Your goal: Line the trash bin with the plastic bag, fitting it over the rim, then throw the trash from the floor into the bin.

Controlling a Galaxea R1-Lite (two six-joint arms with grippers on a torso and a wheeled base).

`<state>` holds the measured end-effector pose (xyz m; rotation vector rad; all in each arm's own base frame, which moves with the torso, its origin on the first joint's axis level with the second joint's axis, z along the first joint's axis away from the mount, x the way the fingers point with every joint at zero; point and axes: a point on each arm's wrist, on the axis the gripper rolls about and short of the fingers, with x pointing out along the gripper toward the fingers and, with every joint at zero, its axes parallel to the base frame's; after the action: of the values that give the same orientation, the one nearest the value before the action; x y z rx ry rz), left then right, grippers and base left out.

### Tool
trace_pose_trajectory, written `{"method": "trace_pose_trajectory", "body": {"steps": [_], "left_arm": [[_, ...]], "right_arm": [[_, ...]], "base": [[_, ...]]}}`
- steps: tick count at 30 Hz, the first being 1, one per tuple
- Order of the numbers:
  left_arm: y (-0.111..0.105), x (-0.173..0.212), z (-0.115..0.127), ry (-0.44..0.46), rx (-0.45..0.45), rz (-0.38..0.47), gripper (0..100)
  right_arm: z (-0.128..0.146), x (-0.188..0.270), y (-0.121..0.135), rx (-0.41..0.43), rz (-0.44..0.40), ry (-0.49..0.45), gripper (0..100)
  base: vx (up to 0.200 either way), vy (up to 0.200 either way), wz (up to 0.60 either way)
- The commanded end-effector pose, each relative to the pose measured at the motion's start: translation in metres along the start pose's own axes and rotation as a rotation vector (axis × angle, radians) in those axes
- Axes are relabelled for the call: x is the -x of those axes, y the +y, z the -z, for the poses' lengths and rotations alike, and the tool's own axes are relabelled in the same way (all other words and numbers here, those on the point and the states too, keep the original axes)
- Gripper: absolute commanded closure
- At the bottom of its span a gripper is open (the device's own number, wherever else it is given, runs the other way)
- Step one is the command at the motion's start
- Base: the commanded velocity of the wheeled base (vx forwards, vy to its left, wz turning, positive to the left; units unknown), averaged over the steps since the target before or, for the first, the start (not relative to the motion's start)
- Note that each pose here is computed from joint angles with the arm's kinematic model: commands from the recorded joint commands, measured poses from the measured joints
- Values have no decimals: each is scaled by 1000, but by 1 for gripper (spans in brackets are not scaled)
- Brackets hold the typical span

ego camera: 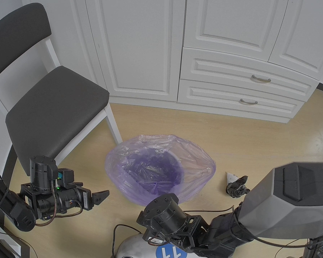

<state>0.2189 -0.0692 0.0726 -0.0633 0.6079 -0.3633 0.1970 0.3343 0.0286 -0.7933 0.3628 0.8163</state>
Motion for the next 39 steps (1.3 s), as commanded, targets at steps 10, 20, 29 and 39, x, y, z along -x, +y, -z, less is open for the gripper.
{"method": "trace_pose_trajectory", "body": {"steps": [10, 20, 29, 39], "left_arm": [[1, -1, 0, 2, 2, -2, 0], [1, -1, 0, 2, 3, -3, 0], [1, -1, 0, 4, 1, -3, 0], [1, -2, 1, 7, 3, -3, 0]], "right_arm": [[20, -18, 15, -8, -119, 30, 100], [30, -31, 41, 30, -164, 64, 100], [-14, 15, 15, 21, -117, -91, 0], [-5, -22, -3, -23, -63, -55, 0]], "base": [[0, 0, 0], [0, 0, 0], [0, 0, 0], [0, 0, 0]]}}
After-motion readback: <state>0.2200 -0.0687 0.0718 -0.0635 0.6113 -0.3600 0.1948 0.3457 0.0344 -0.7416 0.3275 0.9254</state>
